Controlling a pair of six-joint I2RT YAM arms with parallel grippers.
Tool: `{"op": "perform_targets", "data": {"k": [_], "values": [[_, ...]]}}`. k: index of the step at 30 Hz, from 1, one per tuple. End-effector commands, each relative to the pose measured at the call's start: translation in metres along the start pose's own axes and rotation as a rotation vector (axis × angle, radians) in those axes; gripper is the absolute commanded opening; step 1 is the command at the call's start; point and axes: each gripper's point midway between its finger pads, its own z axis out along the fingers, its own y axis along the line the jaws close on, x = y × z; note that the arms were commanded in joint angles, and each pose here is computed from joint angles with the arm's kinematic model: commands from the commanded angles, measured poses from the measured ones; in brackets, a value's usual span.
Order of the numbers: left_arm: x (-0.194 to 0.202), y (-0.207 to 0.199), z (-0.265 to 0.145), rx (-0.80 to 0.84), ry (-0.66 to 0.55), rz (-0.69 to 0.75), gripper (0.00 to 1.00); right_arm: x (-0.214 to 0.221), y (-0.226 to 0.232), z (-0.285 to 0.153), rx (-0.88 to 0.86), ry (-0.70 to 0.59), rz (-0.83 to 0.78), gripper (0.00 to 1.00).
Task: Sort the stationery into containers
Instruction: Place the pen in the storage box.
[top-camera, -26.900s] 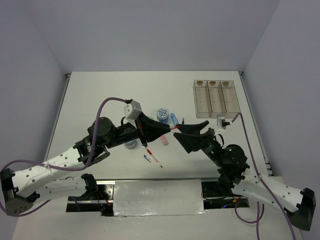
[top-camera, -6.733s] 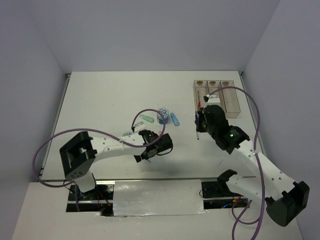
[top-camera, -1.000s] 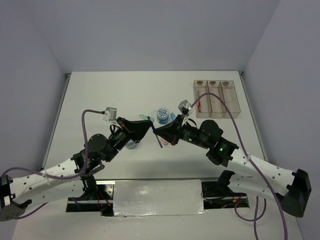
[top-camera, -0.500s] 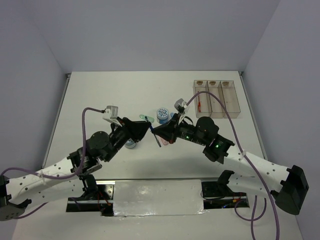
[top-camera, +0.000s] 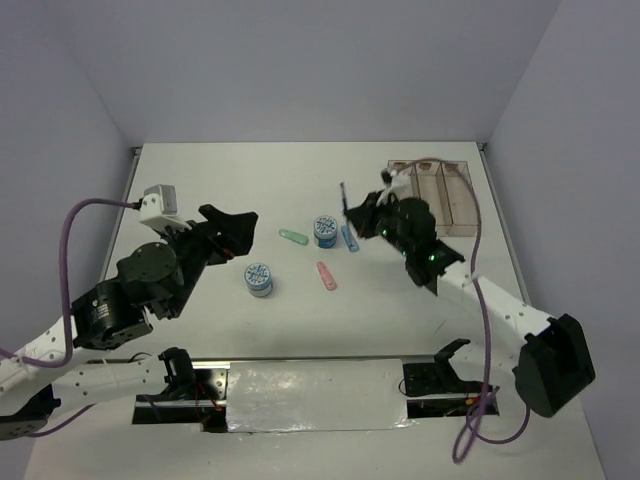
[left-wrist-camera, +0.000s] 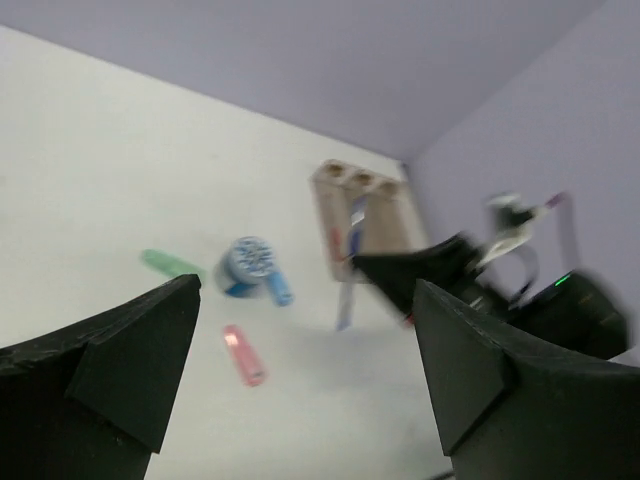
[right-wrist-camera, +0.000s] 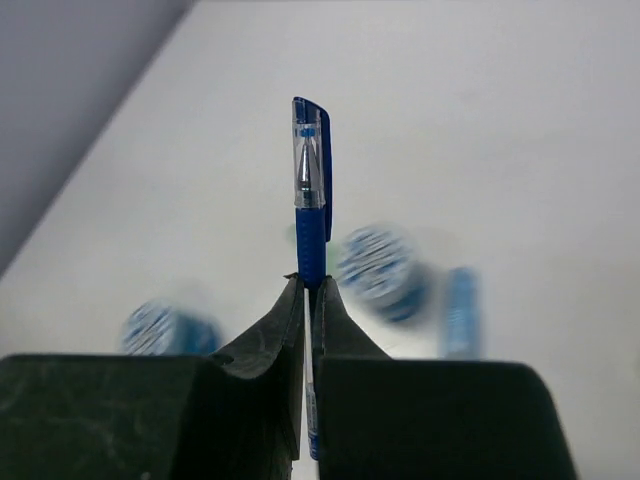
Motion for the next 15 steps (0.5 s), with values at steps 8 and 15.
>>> {"op": "perform_targets", "data": {"k": [8,15], "values": [[0.075,0.100,-0.020,-0.259,0.243,0.401,0.99,-0.114,-0.227,0.004,0.786,0.102,-0.141,0.00],[0.090,0.103,-0.023,-0.238,0.287,0.406,0.99,-0.108,-0.288,0.034,0.829,0.180,-0.183,0.00]]}}
